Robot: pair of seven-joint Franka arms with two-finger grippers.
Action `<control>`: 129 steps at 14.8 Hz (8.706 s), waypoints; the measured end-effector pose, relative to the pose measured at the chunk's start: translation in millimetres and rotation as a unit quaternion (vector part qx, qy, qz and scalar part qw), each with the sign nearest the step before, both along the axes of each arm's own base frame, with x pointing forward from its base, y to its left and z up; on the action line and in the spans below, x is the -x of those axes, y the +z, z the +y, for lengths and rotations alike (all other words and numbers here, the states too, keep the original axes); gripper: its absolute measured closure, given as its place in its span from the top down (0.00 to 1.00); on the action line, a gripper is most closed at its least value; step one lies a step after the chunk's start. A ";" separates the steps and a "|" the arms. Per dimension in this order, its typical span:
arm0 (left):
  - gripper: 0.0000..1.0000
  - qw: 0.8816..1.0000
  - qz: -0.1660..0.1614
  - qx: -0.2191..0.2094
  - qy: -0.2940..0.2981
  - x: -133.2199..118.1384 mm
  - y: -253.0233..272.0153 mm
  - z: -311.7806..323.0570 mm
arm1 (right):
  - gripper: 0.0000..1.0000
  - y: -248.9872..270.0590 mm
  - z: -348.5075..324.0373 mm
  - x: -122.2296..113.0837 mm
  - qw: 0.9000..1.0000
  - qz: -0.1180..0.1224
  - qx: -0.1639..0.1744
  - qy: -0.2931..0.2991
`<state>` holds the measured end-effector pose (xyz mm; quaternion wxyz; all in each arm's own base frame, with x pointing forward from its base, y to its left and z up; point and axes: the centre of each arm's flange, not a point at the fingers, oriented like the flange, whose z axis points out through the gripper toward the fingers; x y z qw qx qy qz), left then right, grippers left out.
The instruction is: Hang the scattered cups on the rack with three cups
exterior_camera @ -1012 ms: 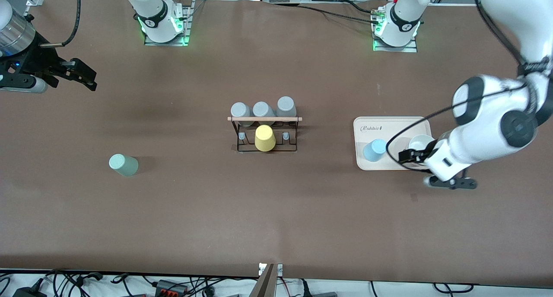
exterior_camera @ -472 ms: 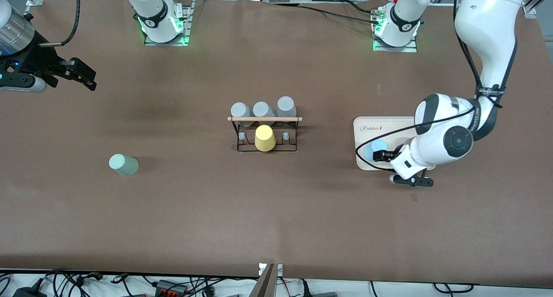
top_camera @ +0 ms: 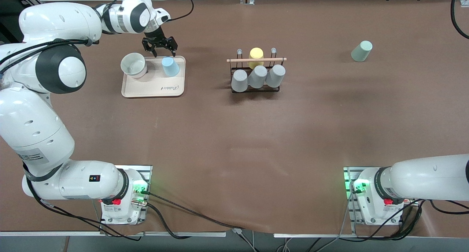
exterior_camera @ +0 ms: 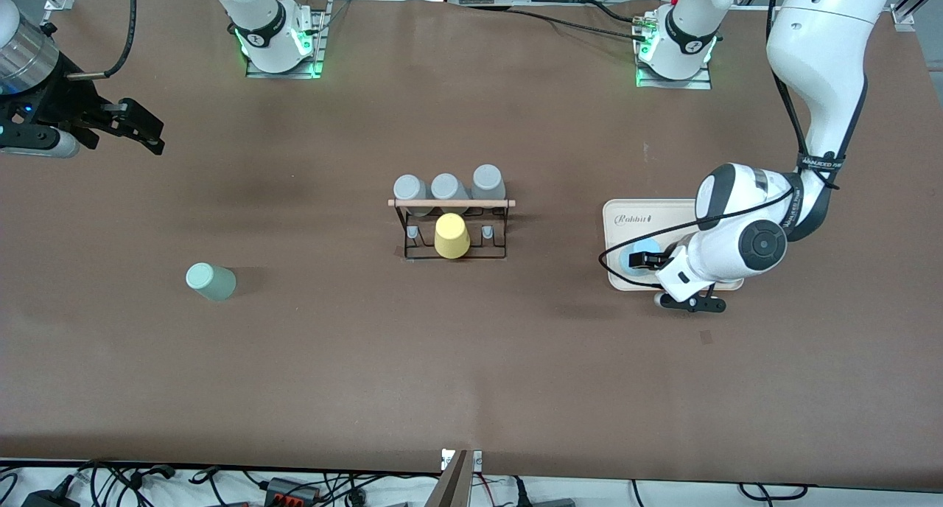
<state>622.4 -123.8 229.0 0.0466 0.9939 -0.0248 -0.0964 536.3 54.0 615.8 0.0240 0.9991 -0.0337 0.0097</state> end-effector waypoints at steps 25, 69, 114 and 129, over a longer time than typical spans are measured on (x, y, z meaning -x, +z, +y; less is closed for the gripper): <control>0.63 0.995 -0.077 0.051 0.038 -37.4 153.4 -124.4 | 1.00 -68.7 -11.7 -33.8 0.999 0.043 0.001 -0.006; 1.00 0.995 -0.076 -0.012 0.067 -3.3 321.7 6.2 | 0.65 -206.2 211.0 -77.9 0.997 0.069 -0.037 -0.015; 1.00 0.995 -0.075 -0.042 0.041 56.2 335.7 35.5 | 1.00 -30.9 9.9 -110.0 0.998 0.034 -0.018 -0.050; 1.00 0.995 -0.075 -0.042 0.041 56.2 336.0 35.1 | 1.00 18.1 11.2 -29.1 1.000 0.009 -0.013 -0.014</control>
